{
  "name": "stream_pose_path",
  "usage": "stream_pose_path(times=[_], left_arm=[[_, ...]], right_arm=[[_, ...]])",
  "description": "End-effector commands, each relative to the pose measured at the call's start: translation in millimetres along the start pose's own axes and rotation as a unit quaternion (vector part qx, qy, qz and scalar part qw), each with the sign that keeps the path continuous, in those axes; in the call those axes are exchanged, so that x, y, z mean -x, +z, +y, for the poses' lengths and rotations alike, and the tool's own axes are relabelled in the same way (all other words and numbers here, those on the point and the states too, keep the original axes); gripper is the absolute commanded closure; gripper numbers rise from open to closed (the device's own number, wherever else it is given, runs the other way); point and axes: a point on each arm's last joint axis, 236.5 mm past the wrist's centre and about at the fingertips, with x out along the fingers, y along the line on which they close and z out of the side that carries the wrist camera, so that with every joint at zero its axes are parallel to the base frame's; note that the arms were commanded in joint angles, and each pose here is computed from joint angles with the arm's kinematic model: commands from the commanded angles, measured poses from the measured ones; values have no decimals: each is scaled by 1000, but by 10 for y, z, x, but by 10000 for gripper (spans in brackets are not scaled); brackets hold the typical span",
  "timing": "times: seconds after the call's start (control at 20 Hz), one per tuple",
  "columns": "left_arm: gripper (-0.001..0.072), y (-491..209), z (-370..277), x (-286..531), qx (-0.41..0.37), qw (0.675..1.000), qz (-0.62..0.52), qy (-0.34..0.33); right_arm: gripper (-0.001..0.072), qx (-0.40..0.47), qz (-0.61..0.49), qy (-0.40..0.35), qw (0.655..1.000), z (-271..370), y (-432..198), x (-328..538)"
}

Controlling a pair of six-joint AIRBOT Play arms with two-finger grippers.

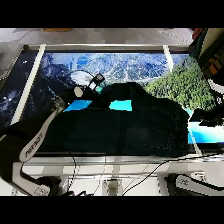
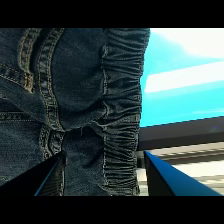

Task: Fold the clothes and pants, and hang the long-sleeved shirts on hangers.

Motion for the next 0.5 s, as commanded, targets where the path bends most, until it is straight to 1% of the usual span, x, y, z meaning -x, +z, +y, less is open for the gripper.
stream_pose_path(times=[0.0, 0.15, 0.25, 0.35, 0.45], left_arm=[[690, 616, 400, 648, -82, 989, -67, 99], [690, 1058, 613, 1274, -160, 964, -110, 181], [690, 1227, 697, 1547, -204, 946, -122, 222], [690, 1289, 665, 1628, -213, 942, -128, 227], [689, 1229, 536, 1520, -217, 948, -113, 205]], right_arm=[[162, 0, -3, 0, 1000, -1, 12, 4], [162, 0, -3, 0, 1000, 0, 13, 4], [162, 0, -4, 0, 1000, -1, 18, 5], [162, 0, -4, -1, 1000, -2, 18, 5], [162, 0, -4, -1, 1000, -2, 18, 5]])
